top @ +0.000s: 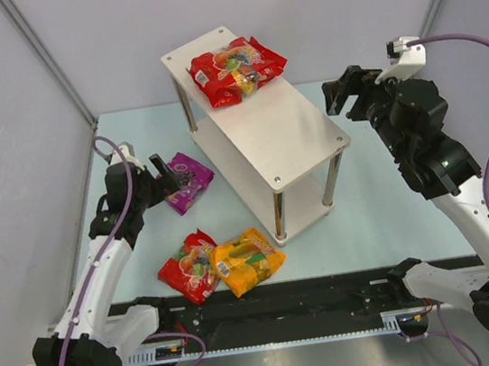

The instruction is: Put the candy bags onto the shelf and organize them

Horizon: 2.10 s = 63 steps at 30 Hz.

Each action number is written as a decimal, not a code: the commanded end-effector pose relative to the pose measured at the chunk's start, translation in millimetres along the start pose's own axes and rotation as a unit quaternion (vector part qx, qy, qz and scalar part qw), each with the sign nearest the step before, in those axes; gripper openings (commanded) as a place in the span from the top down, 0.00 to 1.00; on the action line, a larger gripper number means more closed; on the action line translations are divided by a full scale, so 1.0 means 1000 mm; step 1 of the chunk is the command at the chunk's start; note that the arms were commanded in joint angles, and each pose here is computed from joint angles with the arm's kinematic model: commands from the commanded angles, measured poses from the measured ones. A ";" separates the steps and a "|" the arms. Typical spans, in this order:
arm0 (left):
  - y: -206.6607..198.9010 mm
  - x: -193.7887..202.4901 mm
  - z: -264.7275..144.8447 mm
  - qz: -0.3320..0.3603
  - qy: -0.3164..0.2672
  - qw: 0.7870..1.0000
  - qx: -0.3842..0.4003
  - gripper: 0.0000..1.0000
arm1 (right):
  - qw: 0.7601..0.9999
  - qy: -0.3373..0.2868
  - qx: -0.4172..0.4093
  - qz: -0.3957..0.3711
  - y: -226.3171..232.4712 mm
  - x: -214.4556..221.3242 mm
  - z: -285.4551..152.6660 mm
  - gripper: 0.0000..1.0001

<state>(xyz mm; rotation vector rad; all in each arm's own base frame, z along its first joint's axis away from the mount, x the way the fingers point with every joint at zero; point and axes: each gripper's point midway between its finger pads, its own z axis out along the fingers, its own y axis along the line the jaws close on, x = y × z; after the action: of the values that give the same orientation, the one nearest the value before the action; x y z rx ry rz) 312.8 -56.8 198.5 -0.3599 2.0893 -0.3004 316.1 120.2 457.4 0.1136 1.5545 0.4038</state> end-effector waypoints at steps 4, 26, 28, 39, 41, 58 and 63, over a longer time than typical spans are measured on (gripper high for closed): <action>-0.001 -0.003 0.016 -0.037 -0.014 0.999 0.014 0.00 | 1.000 0.022 -0.005 0.003 0.000 0.017 -0.006 0.11; -0.008 0.129 -0.050 0.004 0.171 0.985 0.021 0.00 | 0.998 0.067 -0.006 -0.010 -0.004 0.056 -0.002 0.10; 0.002 0.134 -0.043 0.010 0.176 0.984 -0.016 0.00 | 0.998 0.067 -0.007 -0.011 -0.004 0.056 -0.003 0.10; 0.031 0.138 -0.029 0.000 0.142 0.985 -0.098 0.04 | 0.997 0.074 -0.009 -0.013 -0.005 0.063 -0.003 0.09; 0.038 0.153 -0.024 0.010 0.161 0.981 -0.109 0.05 | 0.997 0.074 -0.006 -0.011 -0.005 0.064 -0.001 0.09; 0.033 0.178 -0.006 0.030 0.200 0.975 -0.087 0.29 | 0.996 0.084 -0.001 -0.013 -0.008 0.075 0.005 0.09; 0.031 0.187 -0.003 0.027 0.208 0.975 -0.072 0.53 | 0.997 0.077 0.002 -0.011 -0.011 0.071 0.005 0.09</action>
<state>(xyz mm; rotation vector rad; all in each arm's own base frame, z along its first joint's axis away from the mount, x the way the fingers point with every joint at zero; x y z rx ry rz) 213.5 -87.1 46.9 -0.3791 2.5380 -0.1339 318.3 136.0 372.8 0.0494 1.7575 0.3846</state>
